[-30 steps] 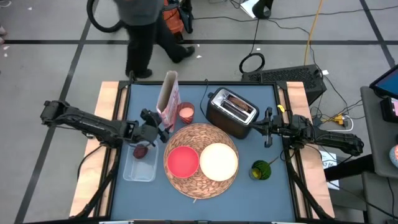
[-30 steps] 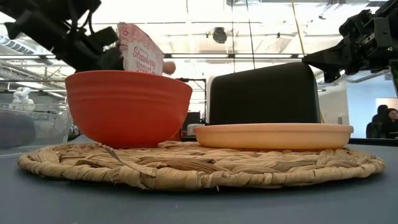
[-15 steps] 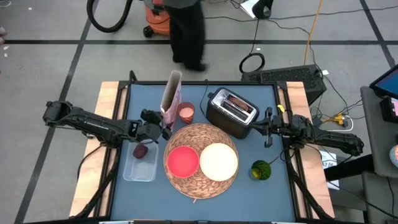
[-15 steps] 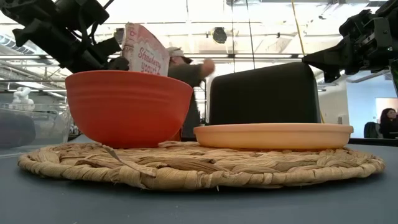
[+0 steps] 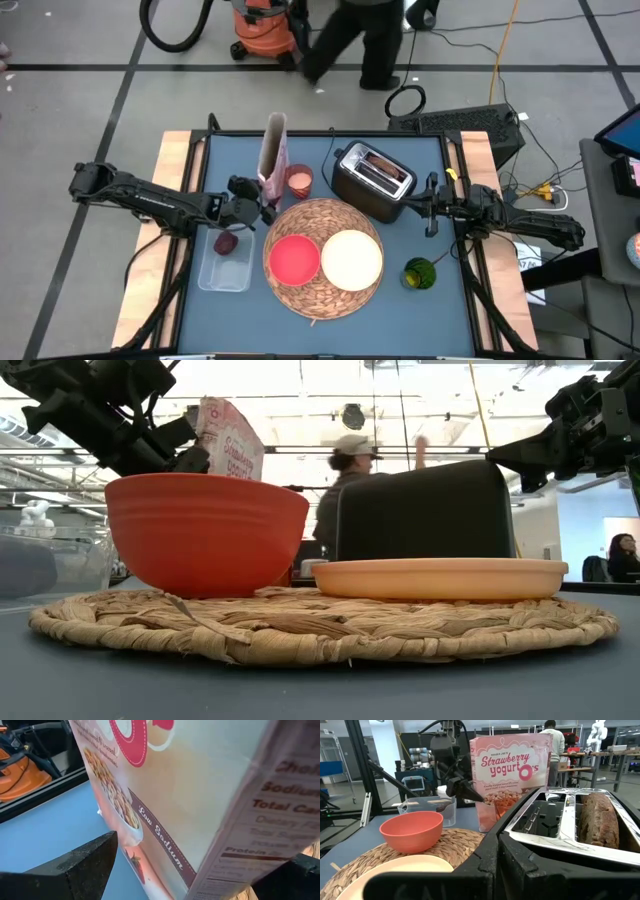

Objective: Arrange a breakfast setting
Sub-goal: Pour the cereal from the cereal box into the orange bowl

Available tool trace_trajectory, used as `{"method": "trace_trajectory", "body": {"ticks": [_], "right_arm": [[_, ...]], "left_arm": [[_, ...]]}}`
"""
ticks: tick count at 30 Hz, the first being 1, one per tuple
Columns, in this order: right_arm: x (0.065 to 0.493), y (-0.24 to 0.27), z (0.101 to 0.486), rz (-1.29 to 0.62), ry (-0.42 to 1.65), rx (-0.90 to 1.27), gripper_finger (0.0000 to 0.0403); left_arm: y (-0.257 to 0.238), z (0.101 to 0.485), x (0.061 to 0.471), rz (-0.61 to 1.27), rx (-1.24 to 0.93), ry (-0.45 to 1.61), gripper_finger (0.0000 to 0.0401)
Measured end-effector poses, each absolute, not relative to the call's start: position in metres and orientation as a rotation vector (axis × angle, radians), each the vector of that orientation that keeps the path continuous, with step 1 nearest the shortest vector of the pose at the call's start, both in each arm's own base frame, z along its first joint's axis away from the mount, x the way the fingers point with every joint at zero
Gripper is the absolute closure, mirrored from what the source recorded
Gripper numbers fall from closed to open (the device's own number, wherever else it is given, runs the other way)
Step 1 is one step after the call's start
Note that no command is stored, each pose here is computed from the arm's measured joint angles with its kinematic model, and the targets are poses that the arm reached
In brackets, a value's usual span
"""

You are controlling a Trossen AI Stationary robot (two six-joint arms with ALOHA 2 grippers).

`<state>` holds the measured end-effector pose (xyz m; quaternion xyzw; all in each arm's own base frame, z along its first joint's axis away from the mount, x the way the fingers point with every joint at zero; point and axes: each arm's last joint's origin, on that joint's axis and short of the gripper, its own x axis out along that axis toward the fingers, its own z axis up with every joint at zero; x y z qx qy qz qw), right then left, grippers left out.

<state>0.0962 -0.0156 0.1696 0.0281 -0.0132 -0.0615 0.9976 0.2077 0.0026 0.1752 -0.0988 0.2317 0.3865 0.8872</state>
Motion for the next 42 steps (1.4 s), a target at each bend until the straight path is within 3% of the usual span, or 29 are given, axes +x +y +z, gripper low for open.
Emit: {"method": "trace_trajectory", "body": {"ticks": [13, 42], "right_arm": [[0.096, -0.016, 0.17, -0.123, -0.027, 0.056, 0.039], [0.096, -0.016, 0.17, -0.123, -0.026, 0.056, 0.039]], "left_arm": [[0.005, 0.176, 0.206, 0.912, -0.178, 0.433, 0.0017], [0.015, 0.176, 0.204, 0.974, -0.115, 0.454, 0.0308]]}}
